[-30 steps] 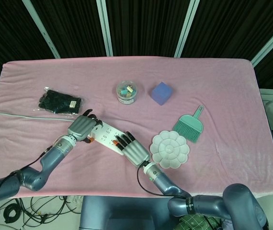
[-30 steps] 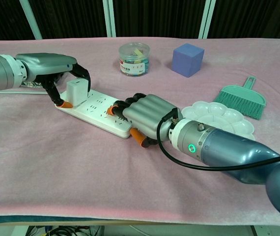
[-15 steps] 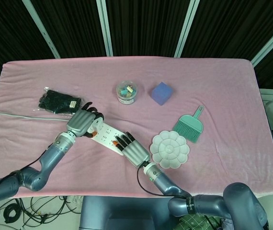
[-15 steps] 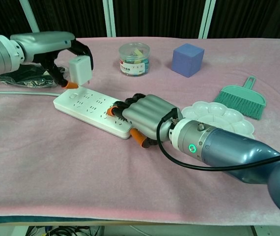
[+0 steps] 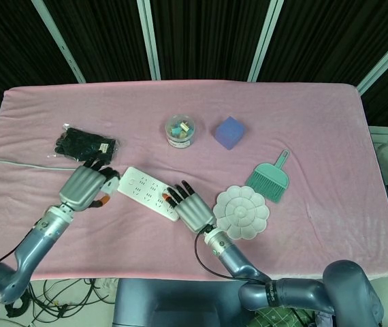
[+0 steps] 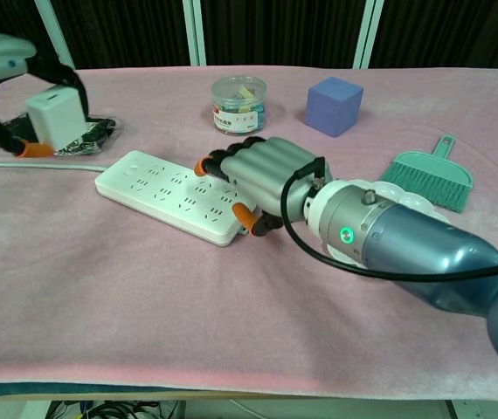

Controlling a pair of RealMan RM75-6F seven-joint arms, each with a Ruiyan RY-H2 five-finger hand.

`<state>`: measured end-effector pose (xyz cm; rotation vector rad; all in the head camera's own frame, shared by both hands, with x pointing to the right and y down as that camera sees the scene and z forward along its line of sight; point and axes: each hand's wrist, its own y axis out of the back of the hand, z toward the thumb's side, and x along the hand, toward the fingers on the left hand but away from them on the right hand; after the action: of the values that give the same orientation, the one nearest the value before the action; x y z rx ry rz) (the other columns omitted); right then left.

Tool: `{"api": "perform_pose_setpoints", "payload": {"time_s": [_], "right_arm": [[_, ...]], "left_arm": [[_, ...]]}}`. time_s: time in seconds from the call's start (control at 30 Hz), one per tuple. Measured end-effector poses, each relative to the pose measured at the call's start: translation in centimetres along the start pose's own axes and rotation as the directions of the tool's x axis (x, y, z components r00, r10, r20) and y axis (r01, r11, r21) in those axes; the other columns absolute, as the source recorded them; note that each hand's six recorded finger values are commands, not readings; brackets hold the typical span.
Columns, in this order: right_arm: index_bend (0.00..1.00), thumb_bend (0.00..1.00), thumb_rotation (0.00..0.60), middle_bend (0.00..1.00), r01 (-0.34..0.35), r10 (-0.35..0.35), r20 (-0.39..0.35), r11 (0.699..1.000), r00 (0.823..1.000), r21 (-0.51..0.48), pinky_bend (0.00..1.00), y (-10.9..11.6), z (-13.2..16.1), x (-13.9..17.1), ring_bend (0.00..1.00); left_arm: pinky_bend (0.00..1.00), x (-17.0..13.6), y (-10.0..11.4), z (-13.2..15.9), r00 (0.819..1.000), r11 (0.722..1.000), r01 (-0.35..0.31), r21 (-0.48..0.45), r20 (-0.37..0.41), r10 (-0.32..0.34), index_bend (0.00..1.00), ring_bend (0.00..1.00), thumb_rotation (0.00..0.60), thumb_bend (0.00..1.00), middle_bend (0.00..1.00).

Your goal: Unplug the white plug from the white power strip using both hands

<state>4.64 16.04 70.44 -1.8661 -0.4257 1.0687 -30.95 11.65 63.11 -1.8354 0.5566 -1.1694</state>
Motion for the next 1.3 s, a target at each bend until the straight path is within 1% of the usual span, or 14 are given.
{"api": "perform_pose_setpoints", "payload": {"time_s": [0.1,0.23,0.33,0.37,0.5,0.53,0.57,0.6,0.7,0.8,0.97,1.1,1.2,1.3], "right_arm": [[0.15,0.57,0.6,0.1,0.039,-0.039,0.018,0.999,0.999,-0.015,0.09,1.9,-1.1,0.3,0.1],[0.15,0.56,0.6,0.09,0.077,-0.077,0.058,0.997,0.995,-0.001,0.08,4.3,-3.6,1.1,0.1],[0.15,0.51,0.6,0.08,0.098,-0.1,0.1,0.995,0.99,0.02,0.09,6.0,-6.1,2.3,0.1],[0.15,0.5,0.6,0.08,0.105,-0.108,0.119,0.994,0.987,0.031,0.09,6.7,-7.3,2.9,0.1],[0.15,0.48,0.6,0.08,0.114,-0.126,0.192,0.991,0.973,0.072,0.08,8.4,-11.5,5.4,0.1],[0.15,0.47,0.6,0.08,0.114,-0.128,0.21,0.99,0.969,0.081,0.09,8.7,-12.5,6.0,0.1],[0.15,0.45,0.6,0.08,0.114,-0.132,0.236,0.99,0.963,0.089,0.08,9.1,-13.9,7.0,0.09],[0.15,0.43,0.6,0.08,0.114,-0.134,0.254,0.989,0.958,0.09,0.08,9.3,-14.8,7.7,0.09],[0.14,0.35,0.6,0.06,0.119,-0.138,0.312,0.99,0.94,0.078,0.07,9.9,-17.7,9.9,0.08],[0.13,0.29,0.6,0.04,0.12,-0.136,0.359,0.991,0.923,0.067,0.07,10.1,-20.0,12.0,0.07],[0.1,0.26,0.6,0.02,0.124,-0.151,0.419,0.988,0.895,0.09,0.06,10.4,-23.4,14.9,0.06],[0.09,0.26,0.6,0.02,0.145,-0.167,0.458,0.986,0.873,0.083,0.06,10.3,-25.2,16.8,0.06],[0.09,0.26,0.6,0.01,0.168,-0.18,0.491,0.983,0.852,0.069,0.06,10.2,-26.5,18.8,0.06],[0.09,0.26,0.6,0.02,0.2,-0.201,0.515,0.978,0.833,0.059,0.06,9.9,-27.4,21.6,0.06]], "left_arm": [[0.05,-2.3,-1.2,-0.8,1.0,1.0,0.017,-0.01,-0.012,-0.017,0.62,0.17,0.6,0.72,0.6],[0.05,-4.6,-1.9,-2.1,1.0,1.0,0.004,0.018,-0.024,-0.004,0.6,0.16,0.6,0.72,0.59],[0.04,-6.0,-2.9,-3.5,0.999,0.997,0.018,0.073,-0.04,-0.015,0.59,0.16,0.6,0.71,0.58],[0.04,-6.5,-3.4,-4.3,0.998,0.993,0.03,0.112,-0.052,-0.025,0.59,0.15,0.6,0.69,0.58],[0.02,-7.2,-4.6,-5.7,0.997,0.977,0.05,0.205,-0.072,-0.036,0.56,0.12,0.6,0.64,0.53],[0.01,-7.3,-4.9,-5.8,0.996,0.974,0.055,0.221,-0.074,-0.04,0.53,0.1,0.6,0.59,0.5],[0.01,-7.3,-5.4,-6.0,0.996,0.97,0.062,0.237,-0.074,-0.045,0.48,0.08,0.6,0.5,0.45],[0.0,-7.2,-5.7,-6.0,0.996,0.967,0.067,0.247,-0.074,-0.05,0.41,0.04,0.6,0.39,0.38],[0.0,-7.1,-6.7,-5.9,0.994,0.962,0.093,0.255,-0.075,-0.076,0.19,0.0,0.6,0.16,0.21],[0.0,-7.1,-7.3,-5.8,0.989,0.963,0.134,0.232,-0.087,-0.117,0.14,0.0,0.6,0.06,0.14],[0.0,-7.4,-6.8,-5.5,0.983,0.955,0.164,0.249,-0.117,-0.138,0.14,0.0,0.6,0.02,0.08],[0.0,-7.9,-5.7,-5.7,0.981,0.945,0.165,0.283,-0.148,-0.127,0.14,0.0,0.6,0.0,0.08],[0.0,-8.2,-4.8,-5.6,0.982,0.943,0.151,0.295,-0.155,-0.109,0.14,0.0,0.6,0.01,0.09],[0.0,-8.7,-3.8,-5.4,0.985,0.945,0.118,0.304,-0.154,-0.073,0.14,0.0,0.6,0.02,0.1]]}}
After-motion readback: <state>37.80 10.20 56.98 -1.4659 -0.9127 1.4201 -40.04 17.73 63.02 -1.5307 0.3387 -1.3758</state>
